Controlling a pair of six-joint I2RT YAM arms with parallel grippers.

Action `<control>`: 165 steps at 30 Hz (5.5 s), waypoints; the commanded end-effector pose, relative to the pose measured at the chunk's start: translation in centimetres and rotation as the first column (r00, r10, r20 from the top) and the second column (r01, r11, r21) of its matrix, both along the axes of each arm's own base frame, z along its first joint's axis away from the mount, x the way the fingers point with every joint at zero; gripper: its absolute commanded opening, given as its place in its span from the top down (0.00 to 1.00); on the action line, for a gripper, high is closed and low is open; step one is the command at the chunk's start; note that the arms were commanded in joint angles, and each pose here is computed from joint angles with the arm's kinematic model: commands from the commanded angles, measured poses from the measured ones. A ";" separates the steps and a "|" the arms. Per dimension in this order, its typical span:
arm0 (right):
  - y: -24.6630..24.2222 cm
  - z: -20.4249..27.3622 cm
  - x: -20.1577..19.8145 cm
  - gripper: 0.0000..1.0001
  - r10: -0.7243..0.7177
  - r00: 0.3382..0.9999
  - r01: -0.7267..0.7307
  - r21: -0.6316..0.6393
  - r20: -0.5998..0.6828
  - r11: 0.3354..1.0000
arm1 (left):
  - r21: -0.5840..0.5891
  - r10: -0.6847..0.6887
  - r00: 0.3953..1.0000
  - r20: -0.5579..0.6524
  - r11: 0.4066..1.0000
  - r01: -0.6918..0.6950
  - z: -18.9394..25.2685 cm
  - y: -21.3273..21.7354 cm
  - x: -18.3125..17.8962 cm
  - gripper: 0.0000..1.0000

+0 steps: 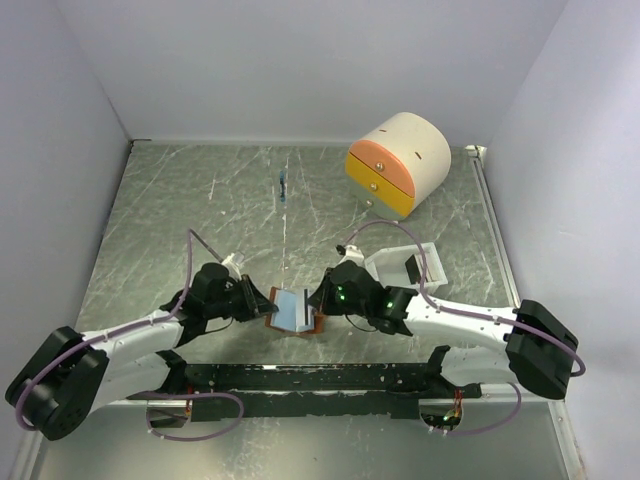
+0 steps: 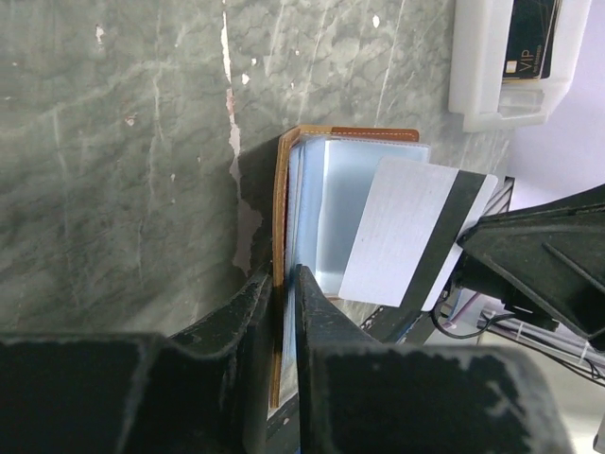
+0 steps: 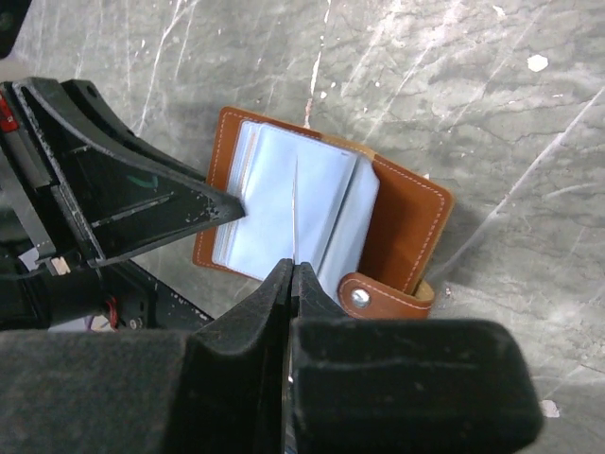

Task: Put the credit cards into the card holder
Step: Insert the credit card into the card holder.

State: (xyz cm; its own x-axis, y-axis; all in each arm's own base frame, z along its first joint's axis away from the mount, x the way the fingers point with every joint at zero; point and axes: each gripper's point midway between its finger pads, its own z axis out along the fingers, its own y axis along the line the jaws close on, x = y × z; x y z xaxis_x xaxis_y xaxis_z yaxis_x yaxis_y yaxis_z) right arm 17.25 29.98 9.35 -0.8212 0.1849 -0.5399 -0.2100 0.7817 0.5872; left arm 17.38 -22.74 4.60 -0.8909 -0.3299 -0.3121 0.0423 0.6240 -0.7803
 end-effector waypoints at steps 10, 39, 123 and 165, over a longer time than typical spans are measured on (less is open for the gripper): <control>-0.3 -1.2 0.1 1.00 -0.080 0.996 0.082 0.072 -0.024 0.994 | 0.089 0.005 1.000 -0.003 0.996 -0.004 -1.9 1.7 -1.1 0.67; -1.0 -2.7 -0.3 1.00 -0.151 0.986 0.163 0.178 -0.076 0.970 | 0.130 -0.003 1.000 -0.002 0.991 0.003 -2.8 2.5 -1.6 0.89; -1.2 -5.9 -1.1 1.00 -0.061 0.993 0.057 -0.035 -0.100 0.998 | 0.128 -0.006 1.000 -0.004 0.992 0.006 -2.7 2.5 -1.7 0.84; 2.9 -5.8 -1.2 0.92 0.047 0.993 -0.047 0.004 -0.105 0.999 | 0.062 -0.034 0.999 -0.006 0.997 0.035 -1.7 1.5 -1.9 0.88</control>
